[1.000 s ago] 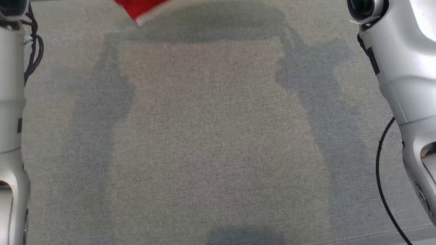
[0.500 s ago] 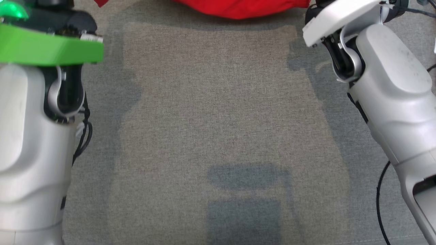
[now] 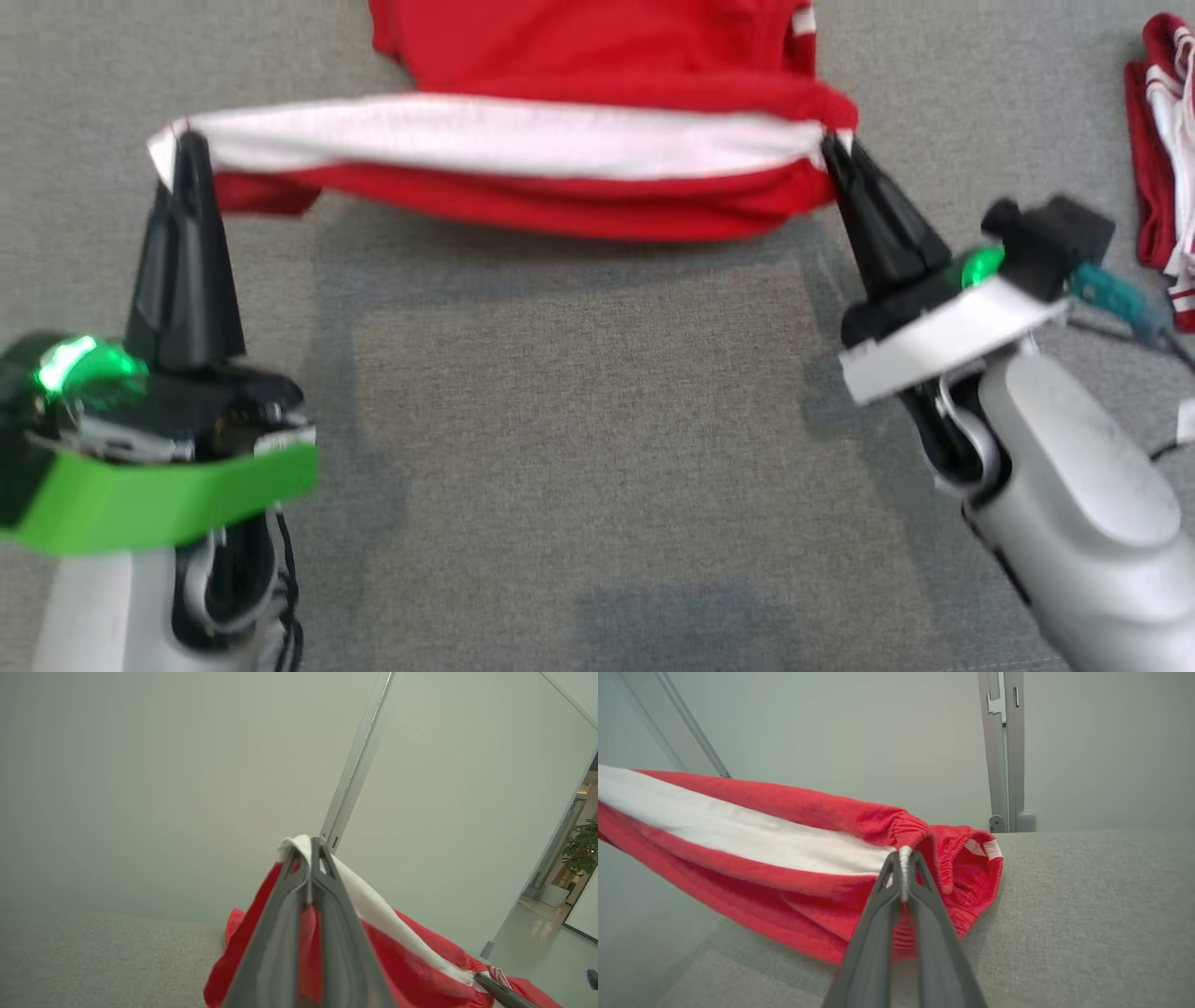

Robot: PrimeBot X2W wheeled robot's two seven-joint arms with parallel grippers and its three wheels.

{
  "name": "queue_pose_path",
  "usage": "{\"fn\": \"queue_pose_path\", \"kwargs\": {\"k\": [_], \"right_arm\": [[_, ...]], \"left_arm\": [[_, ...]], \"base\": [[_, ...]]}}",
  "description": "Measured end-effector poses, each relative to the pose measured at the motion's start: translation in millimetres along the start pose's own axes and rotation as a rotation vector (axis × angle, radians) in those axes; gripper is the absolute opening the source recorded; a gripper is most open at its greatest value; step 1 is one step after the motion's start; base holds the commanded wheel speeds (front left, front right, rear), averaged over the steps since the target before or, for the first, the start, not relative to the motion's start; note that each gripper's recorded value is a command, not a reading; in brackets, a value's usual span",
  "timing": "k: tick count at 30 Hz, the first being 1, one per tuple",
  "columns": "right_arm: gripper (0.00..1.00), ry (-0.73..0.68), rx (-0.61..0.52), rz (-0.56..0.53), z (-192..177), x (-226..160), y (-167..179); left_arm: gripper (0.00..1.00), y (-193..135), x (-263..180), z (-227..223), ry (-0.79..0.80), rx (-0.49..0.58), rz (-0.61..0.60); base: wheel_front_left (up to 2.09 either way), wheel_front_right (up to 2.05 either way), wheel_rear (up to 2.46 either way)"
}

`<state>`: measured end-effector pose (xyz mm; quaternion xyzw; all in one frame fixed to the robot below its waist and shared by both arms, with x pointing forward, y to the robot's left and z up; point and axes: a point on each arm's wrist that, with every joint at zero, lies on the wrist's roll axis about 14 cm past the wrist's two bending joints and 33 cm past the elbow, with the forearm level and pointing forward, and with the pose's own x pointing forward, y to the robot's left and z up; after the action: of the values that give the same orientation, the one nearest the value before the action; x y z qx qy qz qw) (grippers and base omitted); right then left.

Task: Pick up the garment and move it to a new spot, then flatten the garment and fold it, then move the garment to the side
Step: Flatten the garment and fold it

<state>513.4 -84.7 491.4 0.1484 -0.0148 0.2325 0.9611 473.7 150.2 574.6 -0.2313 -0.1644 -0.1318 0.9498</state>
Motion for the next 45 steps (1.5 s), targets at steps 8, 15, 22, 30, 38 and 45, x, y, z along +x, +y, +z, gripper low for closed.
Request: {"fn": "queue_pose_path", "kwargs": {"k": [8,15,22,30,38,45], "right_arm": [[0.0,-0.009,0.046,-0.046,3.5,-61.6,21.8],[0.0,-0.012,0.067,-0.061,11.3,-108.7,42.0],[0.0,-0.031,0.052,-0.063,35.6,-132.6,51.9],[0.0,0.04,0.113,-0.1,13.8,-141.0,53.3],[0.0,0.054,0.13,-0.151,-9.0,-118.7,31.0],[0.0,0.073,0.129,-0.183,-29.5,-90.5,14.3]], "left_arm": [[0.0,-30.0,-50.9,33.7,-0.037,-0.011,0.023],[0.0,-53.7,-90.3,65.1,-0.076,0.009,0.02],[0.0,-59.6,-113.4,70.5,-0.055,0.026,0.029],[0.0,-52.0,-108.9,22.1,0.084,-0.051,0.031],[0.0,-30.4,-72.8,-24.7,0.183,-0.035,0.001],[0.0,-6.0,-29.5,-58.7,0.242,0.006,-0.015]], "base": [[0.0,0.0,0.0],[0.0,0.0,0.0],[0.0,0.0,0.0],[0.0,0.0,0.0],[0.0,0.0,0.0],[0.0,0.0,0.0]]}}
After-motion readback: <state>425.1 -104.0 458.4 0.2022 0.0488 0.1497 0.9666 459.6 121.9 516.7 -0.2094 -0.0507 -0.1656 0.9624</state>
